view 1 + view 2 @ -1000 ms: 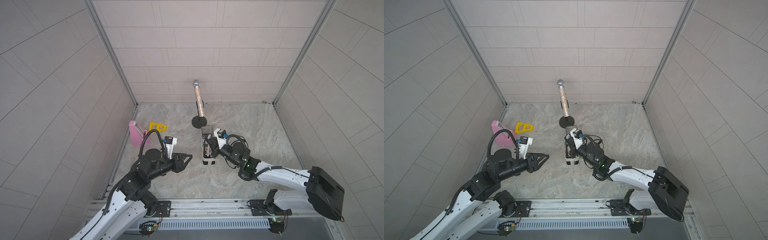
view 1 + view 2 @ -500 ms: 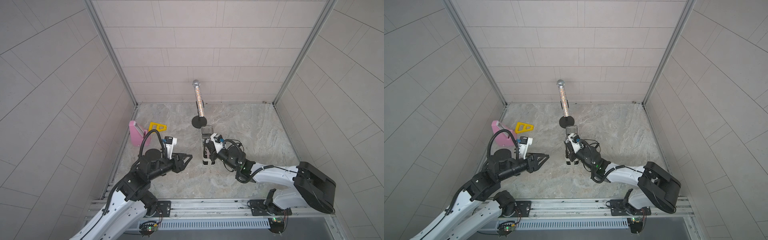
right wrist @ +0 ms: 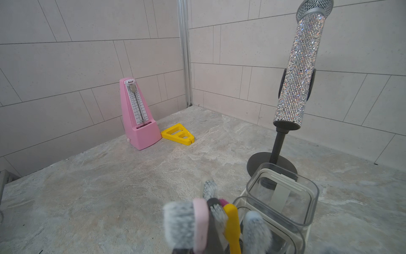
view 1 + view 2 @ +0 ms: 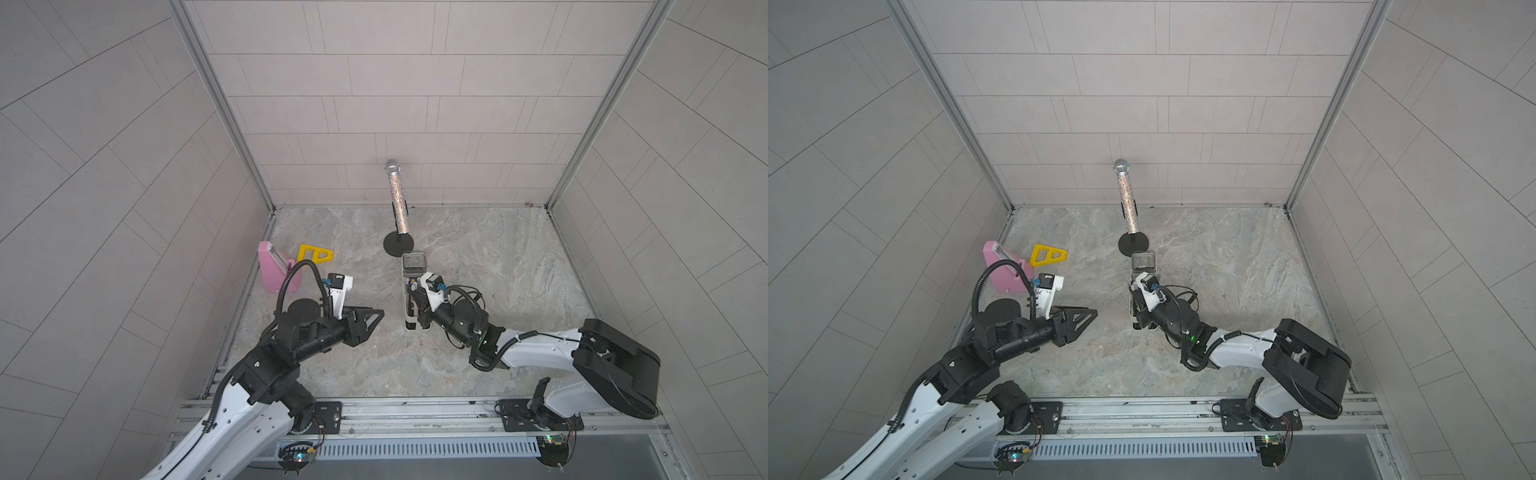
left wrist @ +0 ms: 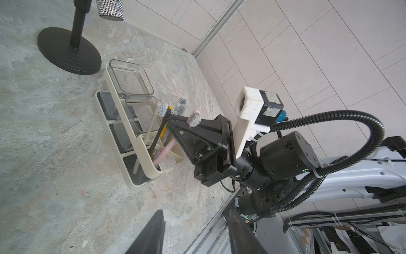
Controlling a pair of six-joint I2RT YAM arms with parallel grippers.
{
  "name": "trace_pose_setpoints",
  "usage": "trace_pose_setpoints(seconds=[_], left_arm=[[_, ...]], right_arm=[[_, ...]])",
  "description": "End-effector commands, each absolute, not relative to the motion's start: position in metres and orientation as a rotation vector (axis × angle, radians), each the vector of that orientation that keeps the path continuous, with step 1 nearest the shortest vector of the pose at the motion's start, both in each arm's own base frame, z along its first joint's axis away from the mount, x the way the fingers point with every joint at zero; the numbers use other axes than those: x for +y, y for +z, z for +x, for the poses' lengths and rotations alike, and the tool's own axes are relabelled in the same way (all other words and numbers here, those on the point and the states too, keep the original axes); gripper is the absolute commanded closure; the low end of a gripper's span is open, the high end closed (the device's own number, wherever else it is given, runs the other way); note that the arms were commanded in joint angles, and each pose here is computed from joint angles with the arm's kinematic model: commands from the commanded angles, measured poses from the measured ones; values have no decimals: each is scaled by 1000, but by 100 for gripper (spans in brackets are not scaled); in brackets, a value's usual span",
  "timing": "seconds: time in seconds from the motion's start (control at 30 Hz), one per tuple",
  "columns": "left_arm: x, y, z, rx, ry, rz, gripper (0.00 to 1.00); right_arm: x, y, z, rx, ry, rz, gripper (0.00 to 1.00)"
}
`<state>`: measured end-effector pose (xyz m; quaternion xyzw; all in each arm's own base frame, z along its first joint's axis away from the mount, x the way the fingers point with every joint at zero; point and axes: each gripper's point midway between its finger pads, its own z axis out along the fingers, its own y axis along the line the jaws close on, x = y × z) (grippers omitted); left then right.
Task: Place the toothbrush into the toothbrush holder
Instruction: Place the toothbrush in the toothbrush holder, then reset both arms
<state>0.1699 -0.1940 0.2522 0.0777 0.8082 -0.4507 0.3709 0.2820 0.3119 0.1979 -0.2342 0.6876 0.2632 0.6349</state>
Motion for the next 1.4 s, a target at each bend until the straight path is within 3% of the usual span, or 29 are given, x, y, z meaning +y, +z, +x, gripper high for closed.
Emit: trace_pose_setpoints(seconds=[0.0,0.1,0.33,0.87,1.13,1.3,1.37], left_arm=[[-194,253,169,2057,-1151,219,49],[-194,252,169,2059,-1150,218,49],[-194,254,169,2053,-1153,221,49],[-191,251,174,2074,-1113,191,49],[-150,229,201,2140,-798,-16,49],[-86,233,230,2063,-389,-227,49],[-68,240,242,2005,-278,-287,44]], right_arm=[[311,205,282,1539,594,-515,97],[310,207,282,1538,593,-512,92],[308,210,280,1533,587,-510,65],[294,241,268,1505,594,-479,52],[254,272,254,1538,535,-429,41],[194,268,257,1666,357,-345,33],[162,260,263,1716,279,-284,29]])
